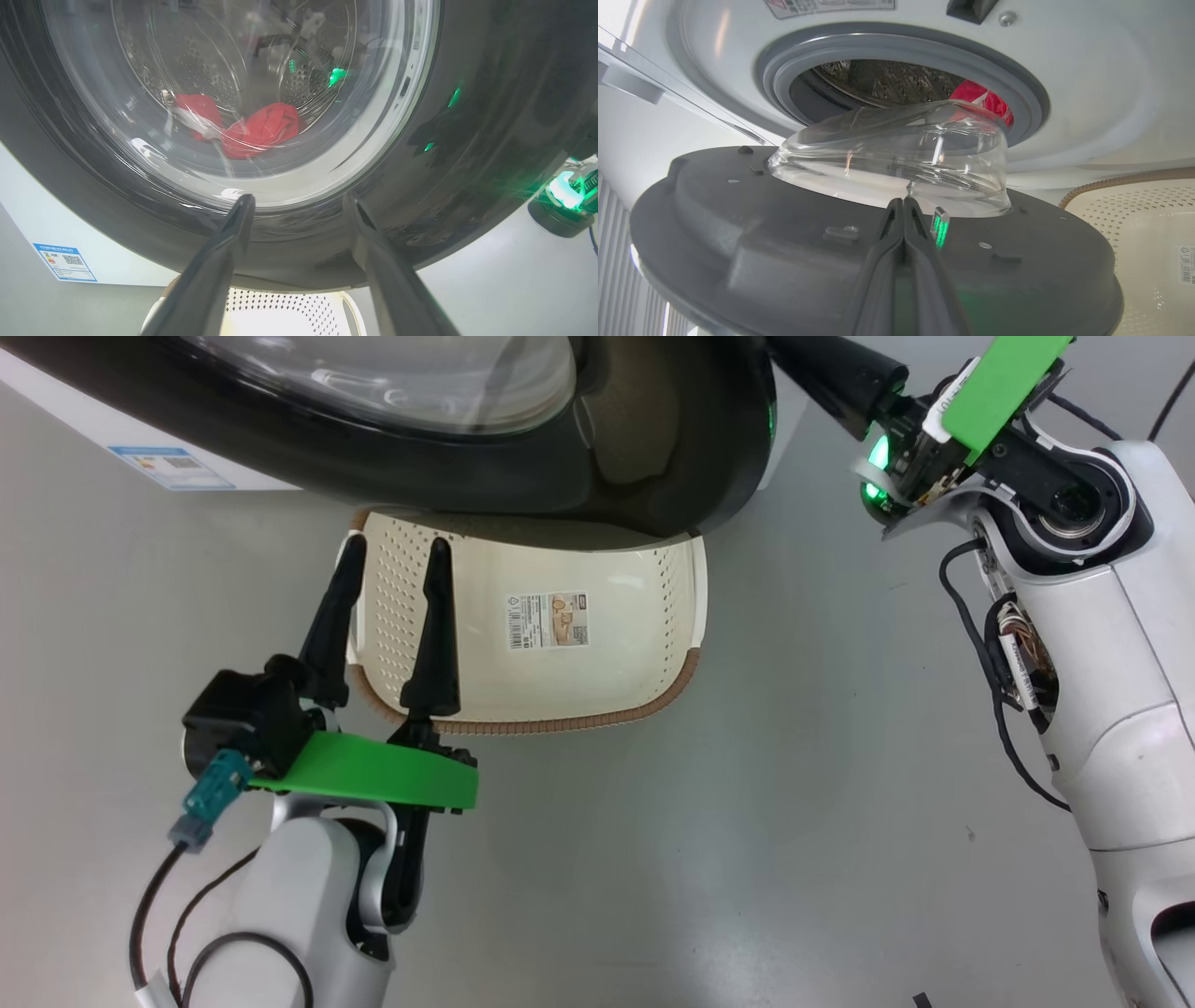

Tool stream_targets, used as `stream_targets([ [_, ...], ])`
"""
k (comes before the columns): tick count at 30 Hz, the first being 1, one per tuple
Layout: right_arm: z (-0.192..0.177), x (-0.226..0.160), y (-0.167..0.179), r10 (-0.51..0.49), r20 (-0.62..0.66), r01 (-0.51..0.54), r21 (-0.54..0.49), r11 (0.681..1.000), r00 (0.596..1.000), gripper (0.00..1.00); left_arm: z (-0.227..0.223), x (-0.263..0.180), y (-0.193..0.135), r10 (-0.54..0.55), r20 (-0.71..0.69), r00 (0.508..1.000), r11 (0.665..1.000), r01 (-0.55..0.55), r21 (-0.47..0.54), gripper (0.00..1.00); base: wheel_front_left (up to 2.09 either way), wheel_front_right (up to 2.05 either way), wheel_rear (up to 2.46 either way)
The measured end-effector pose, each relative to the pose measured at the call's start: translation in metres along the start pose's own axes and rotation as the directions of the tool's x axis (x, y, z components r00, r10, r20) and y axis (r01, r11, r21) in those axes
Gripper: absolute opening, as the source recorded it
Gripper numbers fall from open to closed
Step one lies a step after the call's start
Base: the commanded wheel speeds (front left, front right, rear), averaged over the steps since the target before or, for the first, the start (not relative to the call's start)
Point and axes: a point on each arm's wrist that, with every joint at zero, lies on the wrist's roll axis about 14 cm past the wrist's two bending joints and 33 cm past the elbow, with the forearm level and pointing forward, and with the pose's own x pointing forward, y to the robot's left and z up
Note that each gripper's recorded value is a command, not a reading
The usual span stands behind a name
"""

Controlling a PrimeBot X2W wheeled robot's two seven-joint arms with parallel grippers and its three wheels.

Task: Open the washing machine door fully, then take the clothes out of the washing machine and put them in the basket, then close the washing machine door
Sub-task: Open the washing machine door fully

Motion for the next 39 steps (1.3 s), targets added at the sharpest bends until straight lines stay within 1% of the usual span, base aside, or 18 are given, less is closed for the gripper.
stream_targets([
  [1,0.004,-0.001,-0.001,-0.005,0.024,0.005,-0.003,1.000,1.000,0.50,-0.001,0.000,-0.001,-0.002,-0.001,1.000,1.000,0.002,-0.001,1.00,0.00,0.00,0.00],
  [2,0.009,-0.004,-0.003,-0.011,0.048,0.011,-0.007,1.000,0.999,1.00,-0.001,0.001,-0.001,-0.003,-0.001,1.000,1.000,0.003,-0.002,1.00,0.00,0.00,0.00],
  [5,0.021,-0.014,-0.009,-0.027,0.120,0.027,0.000,1.000,0.992,1.00,-0.001,0.002,-0.003,-0.008,0.000,1.000,1.000,0.008,-0.003,1.00,0.00,0.00,0.00],
  [9,0.035,-0.027,-0.007,-0.037,0.203,0.051,-0.063,0.997,0.979,1.00,0.000,0.004,-0.005,-0.017,0.005,1.000,1.000,0.017,-0.004,1.00,0.00,0.00,0.00],
  [10,0.039,-0.031,-0.005,-0.034,0.228,0.055,-0.087,0.995,0.973,1.00,0.000,0.004,-0.005,-0.016,0.005,1.000,1.000,0.016,-0.005,1.00,0.00,0.00,0.00],
  [11,0.045,-0.035,-0.004,-0.039,0.263,0.077,-0.133,0.988,0.964,1.00,0.000,0.004,-0.005,-0.015,0.007,1.000,1.000,0.015,-0.006,1.00,0.00,0.00,0.00],
  [12,0.051,-0.041,-0.004,-0.051,0.299,0.114,-0.195,0.974,0.953,1.00,0.001,0.005,-0.005,-0.018,0.011,1.000,1.000,0.018,-0.003,1.00,0.00,0.00,0.00],
  [15,0.067,-0.058,-0.007,-0.066,0.412,0.229,-0.360,0.905,0.909,1.00,0.010,0.008,-0.008,-0.034,0.043,0.998,0.999,0.034,-0.005,1.00,0.00,0.00,0.00],
  [19,0.065,-0.070,-0.017,-0.059,0.486,0.305,-0.445,0.842,0.872,1.00,0.016,0.008,-0.007,-0.034,0.063,0.997,0.999,0.034,-0.005,1.00,0.00,0.00,0.00],
  [21,0.062,-0.075,-0.021,-0.053,0.509,0.340,-0.489,0.803,0.859,1.00,0.018,0.008,-0.007,-0.034,0.071,0.997,0.999,0.034,-0.002,1.00,0.00,0.00,0.00],
  [23,0.061,-0.082,-0.025,-0.045,0.529,0.382,-0.548,0.744,0.847,1.00,0.023,0.008,-0.007,-0.033,0.084,0.996,0.999,0.033,0.001,1.00,0.00,0.00,0.00],
  [25,0.061,-0.089,-0.027,-0.029,0.555,0.412,-0.580,0.702,0.831,1.00,0.030,0.008,-0.006,-0.032,0.105,0.994,0.999,0.032,0.001,1.00,0.00,0.00,0.00],
  [26,0.059,-0.092,-0.027,-0.022,0.560,0.424,-0.601,0.678,0.828,1.00,0.033,0.007,-0.006,-0.031,0.112,0.993,1.000,0.031,0.000,1.00,0.00,0.00,0.00],
  [33,0.048,-0.103,-0.027,0.028,0.564,0.486,-0.735,0.473,0.825,1.00,0.031,0.000,-0.003,-0.019,0.106,0.994,1.000,0.018,0.014,1.00,0.00,0.00,0.00],
  [37,0.043,-0.107,-0.023,0.055,0.572,0.513,-0.770,0.379,0.818,1.00,0.041,-0.001,-0.004,-0.025,0.135,0.991,0.999,0.022,0.023,1.00,0.00,0.00,0.00],
  [39,0.041,-0.109,-0.022,0.064,0.580,0.527,-0.775,0.349,0.812,1.00,0.055,0.000,-0.004,-0.025,0.178,0.984,0.999,0.021,0.029,1.00,0.00,0.00,0.00],
])
